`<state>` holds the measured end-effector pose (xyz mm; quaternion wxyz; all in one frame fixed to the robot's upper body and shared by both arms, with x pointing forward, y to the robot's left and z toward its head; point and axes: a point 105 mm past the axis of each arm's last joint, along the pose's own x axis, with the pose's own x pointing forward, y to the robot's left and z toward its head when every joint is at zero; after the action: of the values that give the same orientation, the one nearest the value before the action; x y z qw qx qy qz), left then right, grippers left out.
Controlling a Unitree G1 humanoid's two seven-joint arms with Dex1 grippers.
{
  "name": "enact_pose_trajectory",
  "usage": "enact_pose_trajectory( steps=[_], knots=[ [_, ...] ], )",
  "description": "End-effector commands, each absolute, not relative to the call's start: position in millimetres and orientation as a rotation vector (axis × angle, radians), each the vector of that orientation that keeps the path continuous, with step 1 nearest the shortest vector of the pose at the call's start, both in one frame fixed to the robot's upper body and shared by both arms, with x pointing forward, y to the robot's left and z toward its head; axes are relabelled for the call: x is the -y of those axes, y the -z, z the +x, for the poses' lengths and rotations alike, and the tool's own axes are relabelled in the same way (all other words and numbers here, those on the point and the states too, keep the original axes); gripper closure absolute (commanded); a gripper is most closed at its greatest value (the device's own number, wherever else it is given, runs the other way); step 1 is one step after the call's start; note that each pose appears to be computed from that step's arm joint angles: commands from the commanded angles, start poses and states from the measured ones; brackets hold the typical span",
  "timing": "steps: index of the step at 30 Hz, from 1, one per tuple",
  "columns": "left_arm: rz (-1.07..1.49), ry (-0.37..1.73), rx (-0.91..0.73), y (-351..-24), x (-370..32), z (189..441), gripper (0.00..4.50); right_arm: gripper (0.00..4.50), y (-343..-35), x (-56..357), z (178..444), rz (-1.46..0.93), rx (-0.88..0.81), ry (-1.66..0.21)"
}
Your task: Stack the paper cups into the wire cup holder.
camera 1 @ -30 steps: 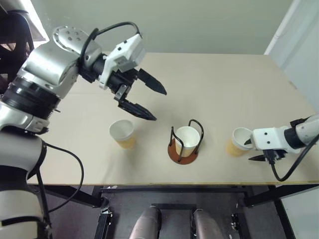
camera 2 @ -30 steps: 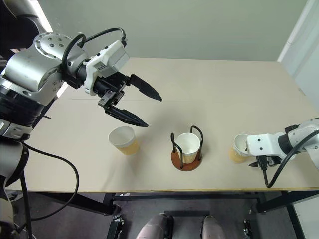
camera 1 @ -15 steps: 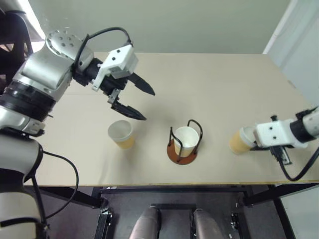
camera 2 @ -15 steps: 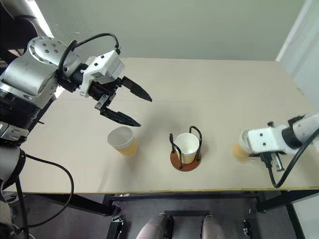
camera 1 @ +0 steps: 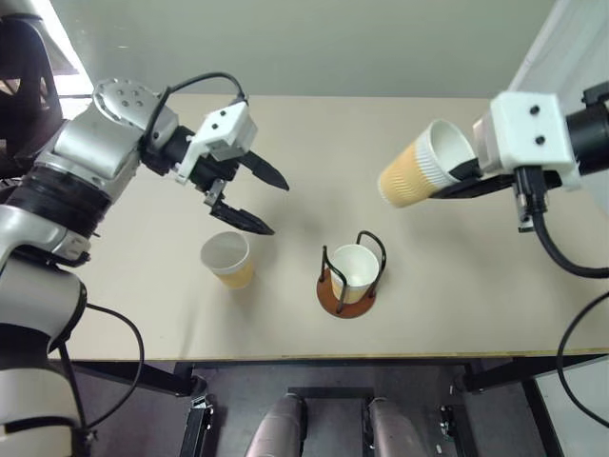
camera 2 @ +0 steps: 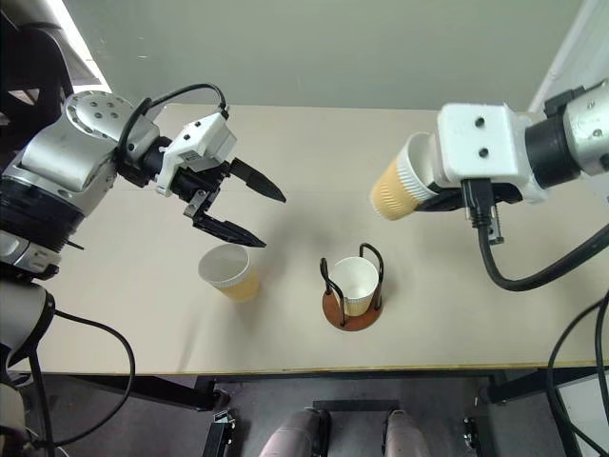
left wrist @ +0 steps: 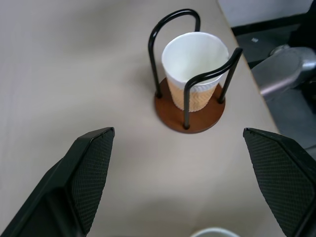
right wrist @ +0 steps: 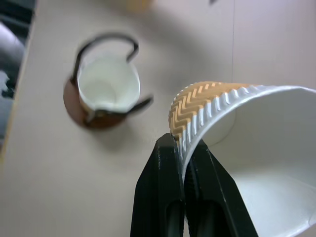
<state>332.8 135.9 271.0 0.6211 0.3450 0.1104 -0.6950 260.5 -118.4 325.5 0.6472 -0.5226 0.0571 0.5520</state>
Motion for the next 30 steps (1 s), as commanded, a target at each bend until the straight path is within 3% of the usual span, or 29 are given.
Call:
enact_pose_trajectory(
  steps=[1, 30],
  knots=[
    [0.790, 1.635, -0.225, -278.5, -133.5, 327.0, 0.00, 4.43, -329.7, 105.8, 249.1, -1.186, -0.109, -1.313],
    [0.814, 1.683, -0.212, -275.5, -124.8, 320.8, 0.00, 4.43, -260.8, 79.2, 259.4, -1.272, -0.168, -1.439]
  ],
)
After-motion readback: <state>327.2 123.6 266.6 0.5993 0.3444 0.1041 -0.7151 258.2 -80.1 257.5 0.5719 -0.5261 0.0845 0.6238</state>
